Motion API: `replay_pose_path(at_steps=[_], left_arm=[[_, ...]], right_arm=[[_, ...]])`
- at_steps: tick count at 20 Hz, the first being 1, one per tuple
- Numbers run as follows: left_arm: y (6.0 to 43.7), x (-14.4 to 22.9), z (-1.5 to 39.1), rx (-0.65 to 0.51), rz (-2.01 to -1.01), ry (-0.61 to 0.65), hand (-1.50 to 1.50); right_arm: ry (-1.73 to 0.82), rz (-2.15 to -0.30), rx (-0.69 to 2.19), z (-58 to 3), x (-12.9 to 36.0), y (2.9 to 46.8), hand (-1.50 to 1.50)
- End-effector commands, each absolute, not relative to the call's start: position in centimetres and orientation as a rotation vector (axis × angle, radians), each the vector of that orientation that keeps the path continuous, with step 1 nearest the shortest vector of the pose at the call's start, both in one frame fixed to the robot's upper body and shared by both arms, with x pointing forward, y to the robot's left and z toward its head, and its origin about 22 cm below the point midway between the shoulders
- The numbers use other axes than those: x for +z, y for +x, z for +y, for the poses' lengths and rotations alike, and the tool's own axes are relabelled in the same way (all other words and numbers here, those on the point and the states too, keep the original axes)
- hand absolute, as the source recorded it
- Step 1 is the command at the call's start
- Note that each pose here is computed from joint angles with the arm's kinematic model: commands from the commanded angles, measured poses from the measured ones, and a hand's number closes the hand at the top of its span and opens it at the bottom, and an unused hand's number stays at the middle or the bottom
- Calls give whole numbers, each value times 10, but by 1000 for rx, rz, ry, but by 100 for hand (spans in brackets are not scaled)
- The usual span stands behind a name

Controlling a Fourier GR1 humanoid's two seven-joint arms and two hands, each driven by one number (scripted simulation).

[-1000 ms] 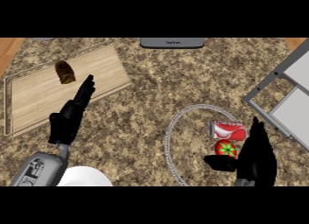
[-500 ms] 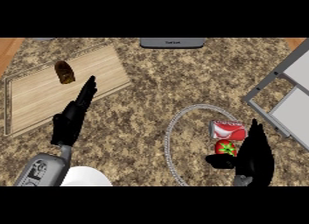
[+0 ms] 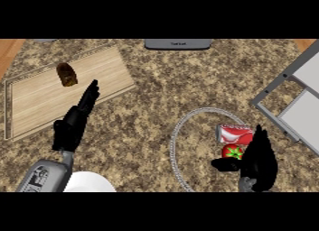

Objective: Pick the tomato from the placemat and place it in the tiered shelf

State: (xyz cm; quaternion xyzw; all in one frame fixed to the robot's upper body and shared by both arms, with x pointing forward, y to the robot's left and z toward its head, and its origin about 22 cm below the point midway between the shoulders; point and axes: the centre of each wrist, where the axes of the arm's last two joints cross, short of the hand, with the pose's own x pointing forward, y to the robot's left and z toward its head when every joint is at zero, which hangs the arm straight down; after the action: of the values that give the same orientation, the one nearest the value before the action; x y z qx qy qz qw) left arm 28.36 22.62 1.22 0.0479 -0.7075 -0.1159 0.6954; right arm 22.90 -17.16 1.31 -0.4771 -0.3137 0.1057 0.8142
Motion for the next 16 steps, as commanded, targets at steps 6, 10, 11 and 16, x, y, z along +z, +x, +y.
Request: replay_pose_path(at_steps=[6, 10, 11, 16], left_arm=[[286, 9, 227, -266, -1574, 134, 0], [276, 22, 235, -263, -1583, 127, 0], [284, 16, 211, -267, -1577, 118, 0], [295, 10, 220, -253, -1580, 118, 0]], right_arm=[[-993, -570, 143, -162, -21, 225, -150], [-956, -512, 258, -168, 3, 223, 150], [-978, -545, 246, -148, -4, 223, 150], [-1045, -584, 287, -143, -5, 231, 150]])
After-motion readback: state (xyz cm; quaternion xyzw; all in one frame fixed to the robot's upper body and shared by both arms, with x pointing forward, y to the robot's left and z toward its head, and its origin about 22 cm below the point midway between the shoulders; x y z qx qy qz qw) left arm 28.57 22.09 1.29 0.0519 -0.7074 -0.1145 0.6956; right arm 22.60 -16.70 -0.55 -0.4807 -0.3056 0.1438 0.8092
